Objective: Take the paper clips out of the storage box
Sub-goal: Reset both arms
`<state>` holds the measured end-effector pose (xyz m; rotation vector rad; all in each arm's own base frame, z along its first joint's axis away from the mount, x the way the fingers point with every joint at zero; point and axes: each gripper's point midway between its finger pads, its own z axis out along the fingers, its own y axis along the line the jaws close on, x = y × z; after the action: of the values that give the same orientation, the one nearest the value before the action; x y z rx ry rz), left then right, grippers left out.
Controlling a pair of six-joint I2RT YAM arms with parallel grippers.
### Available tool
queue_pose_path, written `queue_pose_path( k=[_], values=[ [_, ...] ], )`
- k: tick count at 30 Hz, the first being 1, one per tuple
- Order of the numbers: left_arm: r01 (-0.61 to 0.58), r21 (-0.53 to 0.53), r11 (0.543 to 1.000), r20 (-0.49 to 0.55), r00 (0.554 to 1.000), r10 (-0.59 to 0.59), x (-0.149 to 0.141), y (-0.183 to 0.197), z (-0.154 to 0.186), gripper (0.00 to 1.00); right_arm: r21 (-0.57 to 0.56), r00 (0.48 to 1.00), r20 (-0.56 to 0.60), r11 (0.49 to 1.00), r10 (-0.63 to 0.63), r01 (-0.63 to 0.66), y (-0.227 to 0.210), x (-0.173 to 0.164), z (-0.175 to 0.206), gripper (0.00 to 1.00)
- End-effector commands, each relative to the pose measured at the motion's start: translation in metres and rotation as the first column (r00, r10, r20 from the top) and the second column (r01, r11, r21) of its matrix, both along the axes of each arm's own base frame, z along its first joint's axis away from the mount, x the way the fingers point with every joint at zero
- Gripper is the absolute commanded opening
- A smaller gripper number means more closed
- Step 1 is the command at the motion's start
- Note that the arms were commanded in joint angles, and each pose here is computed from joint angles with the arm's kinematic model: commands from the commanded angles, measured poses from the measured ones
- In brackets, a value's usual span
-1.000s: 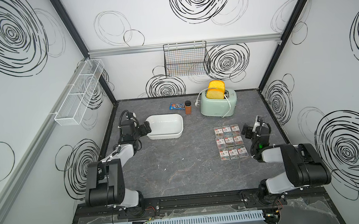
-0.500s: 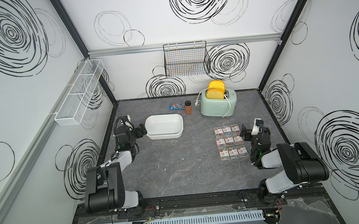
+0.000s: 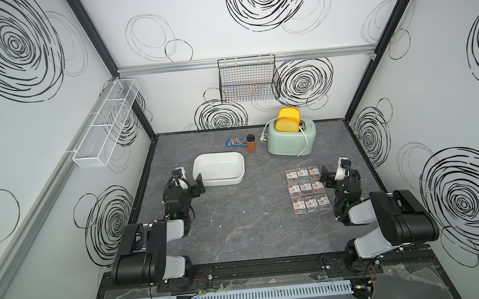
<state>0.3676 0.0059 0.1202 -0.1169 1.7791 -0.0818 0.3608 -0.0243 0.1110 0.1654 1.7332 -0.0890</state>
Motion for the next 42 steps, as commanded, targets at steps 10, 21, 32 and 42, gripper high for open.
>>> queue_pose_path(
  k=[10, 21, 32, 42],
  values=[
    [-0.072, 0.084, 0.994, 0.162, 0.985, 0.058, -0.0009, 0.0005, 0.0274, 0.99, -0.01, 0.999, 0.054, 1.0, 0.001, -0.001, -0.0007, 0.0031, 0.0148, 0.99],
    [-0.074, 0.108, 0.991, 0.157, 0.986, 0.056, -0.0001, -0.0034, 0.0273, 0.98, -0.011, 0.998, 0.055, 1.0, 0.002, -0.002, -0.0004, 0.0028, 0.0151, 0.99],
    [-0.073, 0.109, 0.991, 0.159, 0.986, 0.055, 0.0, -0.0042, 0.028, 0.99, -0.01, 0.998, 0.056, 1.0, 0.003, -0.003, 0.0, 0.003, 0.0154, 0.99],
    [-0.077, 0.12, 0.99, 0.159, 0.986, 0.057, -0.0001, -0.0064, 0.0278, 0.99, -0.01, 0.998, 0.055, 1.0, 0.003, -0.002, -0.0003, 0.0031, 0.0151, 0.99]
  ],
)
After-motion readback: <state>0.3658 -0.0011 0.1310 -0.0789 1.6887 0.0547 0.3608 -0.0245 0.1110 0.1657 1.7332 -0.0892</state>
